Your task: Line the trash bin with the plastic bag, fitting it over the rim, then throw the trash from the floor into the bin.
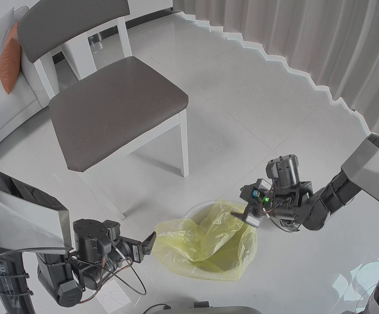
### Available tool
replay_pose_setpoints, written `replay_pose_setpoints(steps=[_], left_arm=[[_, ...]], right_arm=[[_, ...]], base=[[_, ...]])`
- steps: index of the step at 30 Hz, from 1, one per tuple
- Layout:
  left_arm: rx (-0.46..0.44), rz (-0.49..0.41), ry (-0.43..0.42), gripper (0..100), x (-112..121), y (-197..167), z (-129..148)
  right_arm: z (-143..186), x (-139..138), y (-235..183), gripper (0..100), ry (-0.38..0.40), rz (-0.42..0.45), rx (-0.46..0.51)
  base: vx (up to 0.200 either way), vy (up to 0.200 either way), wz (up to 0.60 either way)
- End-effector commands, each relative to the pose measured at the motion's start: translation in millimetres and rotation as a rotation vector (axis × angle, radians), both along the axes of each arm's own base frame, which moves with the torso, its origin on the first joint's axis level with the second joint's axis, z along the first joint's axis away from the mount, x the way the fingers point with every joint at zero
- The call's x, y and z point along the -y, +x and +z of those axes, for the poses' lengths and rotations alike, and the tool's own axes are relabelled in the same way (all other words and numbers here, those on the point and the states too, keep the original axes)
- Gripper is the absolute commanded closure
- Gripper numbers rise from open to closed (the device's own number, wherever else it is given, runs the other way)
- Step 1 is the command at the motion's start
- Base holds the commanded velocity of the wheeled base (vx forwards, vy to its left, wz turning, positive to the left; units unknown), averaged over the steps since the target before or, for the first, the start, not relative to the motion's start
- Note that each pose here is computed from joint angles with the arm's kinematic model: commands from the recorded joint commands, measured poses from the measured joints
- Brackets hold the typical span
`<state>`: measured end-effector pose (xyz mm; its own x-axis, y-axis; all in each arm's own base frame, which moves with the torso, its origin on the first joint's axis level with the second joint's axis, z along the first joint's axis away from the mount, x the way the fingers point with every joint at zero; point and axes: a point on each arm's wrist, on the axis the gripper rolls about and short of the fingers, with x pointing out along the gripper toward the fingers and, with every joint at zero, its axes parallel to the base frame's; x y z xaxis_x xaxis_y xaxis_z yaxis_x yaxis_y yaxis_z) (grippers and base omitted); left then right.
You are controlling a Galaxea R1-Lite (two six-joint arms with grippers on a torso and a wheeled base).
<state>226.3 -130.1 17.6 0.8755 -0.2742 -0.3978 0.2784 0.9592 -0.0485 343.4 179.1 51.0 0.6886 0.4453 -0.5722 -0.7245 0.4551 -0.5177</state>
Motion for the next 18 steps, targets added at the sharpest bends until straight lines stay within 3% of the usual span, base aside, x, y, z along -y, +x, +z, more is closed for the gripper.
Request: replay_pose_setpoints(steps=[1, 18], left_arm=[[0.01, -0.012, -0.007, 0, 2, -4, 2], [0.007, -0.012, -0.006, 0, 1, -4, 2]], right_arm=[[-6, -16, -33, 0, -0.027, 0.096, -0.02], [-61, -33, -54, 0, -0.127, 0.171, -0.159]], base=[[0.0, 0.0, 0.0], [0.0, 0.0, 0.0]])
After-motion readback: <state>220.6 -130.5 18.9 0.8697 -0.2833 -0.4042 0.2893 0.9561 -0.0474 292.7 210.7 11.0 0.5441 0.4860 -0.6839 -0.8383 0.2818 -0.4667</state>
